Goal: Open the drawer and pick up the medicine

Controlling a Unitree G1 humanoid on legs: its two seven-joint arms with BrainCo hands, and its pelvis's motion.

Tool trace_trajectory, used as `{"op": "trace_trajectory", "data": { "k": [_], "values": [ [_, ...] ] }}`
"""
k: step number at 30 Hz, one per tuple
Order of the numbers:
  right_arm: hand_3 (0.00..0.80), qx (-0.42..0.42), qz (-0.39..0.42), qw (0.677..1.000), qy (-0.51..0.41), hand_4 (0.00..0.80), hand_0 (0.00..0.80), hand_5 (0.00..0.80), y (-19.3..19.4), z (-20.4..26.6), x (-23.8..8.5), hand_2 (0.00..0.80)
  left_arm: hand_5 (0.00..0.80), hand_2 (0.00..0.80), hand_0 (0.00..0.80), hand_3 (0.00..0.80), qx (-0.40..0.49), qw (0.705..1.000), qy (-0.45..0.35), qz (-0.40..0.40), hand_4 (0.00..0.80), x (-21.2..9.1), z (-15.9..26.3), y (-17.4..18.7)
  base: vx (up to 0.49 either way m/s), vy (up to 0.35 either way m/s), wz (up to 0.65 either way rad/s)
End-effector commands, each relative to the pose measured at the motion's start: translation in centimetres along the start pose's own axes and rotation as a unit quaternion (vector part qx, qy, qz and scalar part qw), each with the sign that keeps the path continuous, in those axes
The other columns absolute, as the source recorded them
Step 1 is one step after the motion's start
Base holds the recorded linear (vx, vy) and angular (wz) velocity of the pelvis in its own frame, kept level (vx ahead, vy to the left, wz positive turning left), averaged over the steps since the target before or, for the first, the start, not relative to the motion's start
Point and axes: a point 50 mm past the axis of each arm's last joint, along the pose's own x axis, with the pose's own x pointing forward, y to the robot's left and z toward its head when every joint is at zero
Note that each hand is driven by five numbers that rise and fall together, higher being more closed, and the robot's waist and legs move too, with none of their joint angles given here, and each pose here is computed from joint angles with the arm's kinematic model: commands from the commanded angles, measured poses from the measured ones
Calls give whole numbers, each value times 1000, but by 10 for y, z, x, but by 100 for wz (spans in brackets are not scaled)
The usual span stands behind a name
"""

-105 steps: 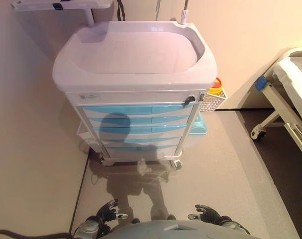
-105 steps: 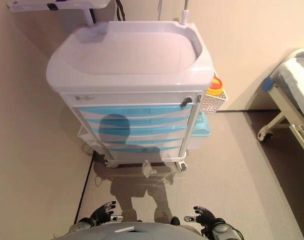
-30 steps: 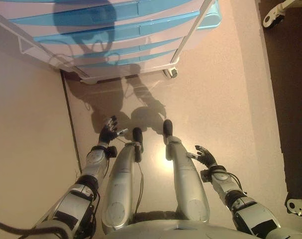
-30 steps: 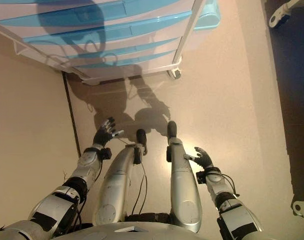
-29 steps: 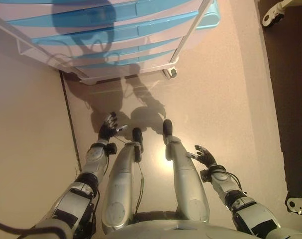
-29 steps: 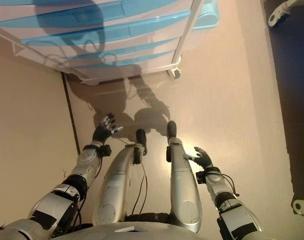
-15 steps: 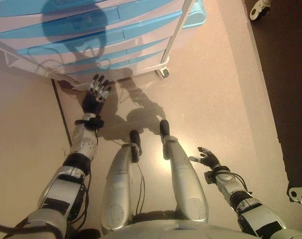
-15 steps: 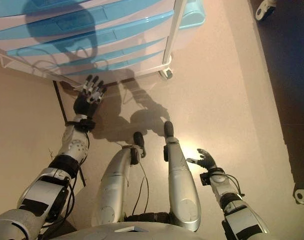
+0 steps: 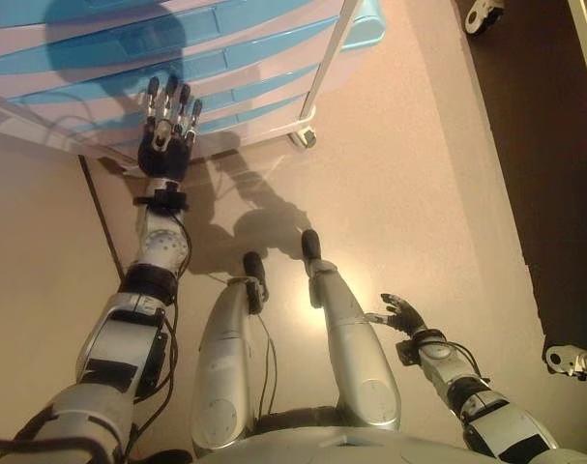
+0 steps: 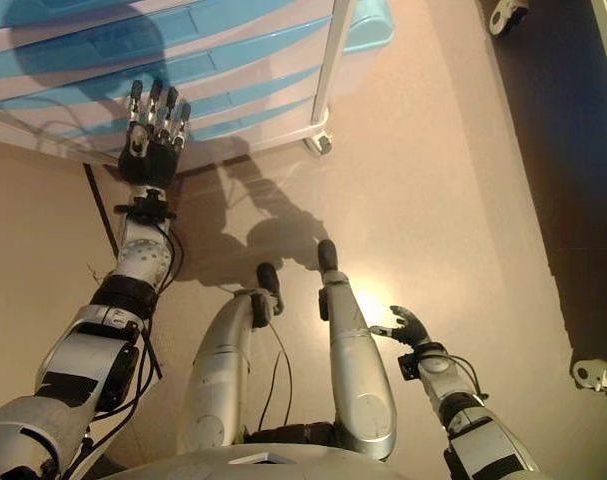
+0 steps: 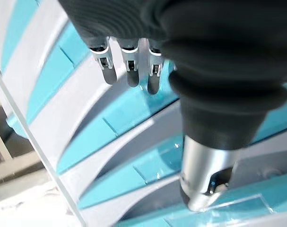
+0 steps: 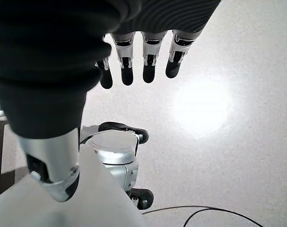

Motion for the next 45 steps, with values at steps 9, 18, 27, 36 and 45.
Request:
{"op": "trace_trajectory", "data": {
  "k": [9,18,27,36,45],
  "values": [
    [0,-34,20,999,16,0,0,0,6,-23,-11,0,0,0,0,0,20,993,-64,-93,0,48,46,-35,5,1,-2],
    [0,-27,18,999,7,0,0,0,8,-14,-8,0,0,0,0,0,38,997,53,-36,0,36,22,-14,0,0,0],
    [0,-32,6,999,5,0,0,0,0,-8,-6,0,0,0,0,0,35,986,161,11,0,2,-4,14,0,0,0],
    [0,-34,13,999,7,0,0,0,3,-10,-6,0,0,0,0,0,-27,997,79,6,0,-5,1,17,0,0,0],
    [0,-31,21,999,11,0,0,0,10,-12,-6,0,0,0,0,0,-84,996,-6,-7,0,12,13,5,6,-9,1]
  ]
}}
